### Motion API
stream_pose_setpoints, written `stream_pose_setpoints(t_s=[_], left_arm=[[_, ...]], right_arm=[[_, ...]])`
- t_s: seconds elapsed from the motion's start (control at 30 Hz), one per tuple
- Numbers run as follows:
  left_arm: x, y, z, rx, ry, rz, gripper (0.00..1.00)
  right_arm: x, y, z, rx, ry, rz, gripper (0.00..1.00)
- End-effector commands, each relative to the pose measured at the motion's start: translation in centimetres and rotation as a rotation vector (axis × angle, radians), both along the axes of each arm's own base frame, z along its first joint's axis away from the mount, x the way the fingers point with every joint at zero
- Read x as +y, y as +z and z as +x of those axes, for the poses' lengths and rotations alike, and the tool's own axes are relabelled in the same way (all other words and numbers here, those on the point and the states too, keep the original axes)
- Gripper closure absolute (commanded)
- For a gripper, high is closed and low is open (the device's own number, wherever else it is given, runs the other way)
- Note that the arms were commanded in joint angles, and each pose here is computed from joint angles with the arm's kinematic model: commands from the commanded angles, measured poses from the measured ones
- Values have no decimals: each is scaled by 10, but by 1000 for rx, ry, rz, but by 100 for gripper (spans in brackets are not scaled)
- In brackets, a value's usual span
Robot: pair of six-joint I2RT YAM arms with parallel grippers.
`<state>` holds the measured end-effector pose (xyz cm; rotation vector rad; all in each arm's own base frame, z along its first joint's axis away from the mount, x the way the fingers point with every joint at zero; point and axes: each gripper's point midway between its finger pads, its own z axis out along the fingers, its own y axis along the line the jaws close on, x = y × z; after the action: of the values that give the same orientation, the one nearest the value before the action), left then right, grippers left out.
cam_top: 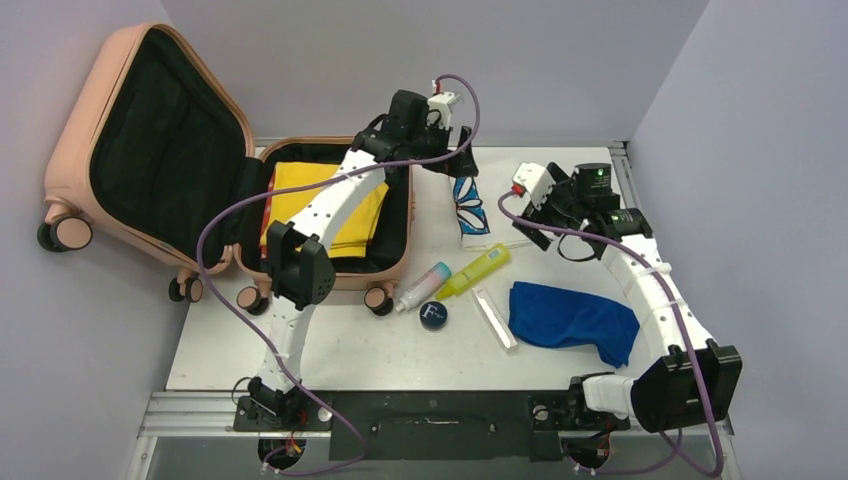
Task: Pack the luggage
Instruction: Pick up the clothes at the center of the board.
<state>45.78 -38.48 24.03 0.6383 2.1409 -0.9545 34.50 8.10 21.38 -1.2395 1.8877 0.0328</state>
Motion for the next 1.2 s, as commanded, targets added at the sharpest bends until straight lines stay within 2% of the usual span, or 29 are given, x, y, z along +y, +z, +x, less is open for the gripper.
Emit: stream_pose_setpoints(t_s=[0.0, 0.07, 0.17, 0.3, 0.5, 0.67, 0.7, 0.8, 0.93, 1.17], left_arm=[[39, 18, 46, -74, 226, -40, 4], [29, 22, 49, -38, 95, -162, 4], [25, -2, 54, -36, 144, -56, 4], [9, -15, 47, -81, 255, -9, 4], [-22, -74, 35, 189, 329, -57, 1], [-43, -105, 25, 294, 376, -61, 0], [-42, -113, 24, 301, 401, -36, 5], [-26, -132, 33, 298, 521, 41, 8], [-10, -143, 38, 282, 621, 106, 7], [-4, -174, 47, 291, 667, 142, 6]], right_arm=[[-4, 19, 42, -110, -141, 71, 8], [-6, 18, 51, -122, -160, 66, 8], [-10, 12, 61, -119, -194, 58, 8], [-11, 2, 68, -91, -208, 51, 8], [-7, -5, 73, -70, -206, 67, 8], [-6, -8, 77, -60, -210, 69, 8], [-6, -9, 78, -58, -212, 67, 8], [-5, -11, 80, -54, -211, 64, 8], [-4, -16, 81, -50, -206, 64, 8], [7, -34, 81, -20, -156, 56, 8]])
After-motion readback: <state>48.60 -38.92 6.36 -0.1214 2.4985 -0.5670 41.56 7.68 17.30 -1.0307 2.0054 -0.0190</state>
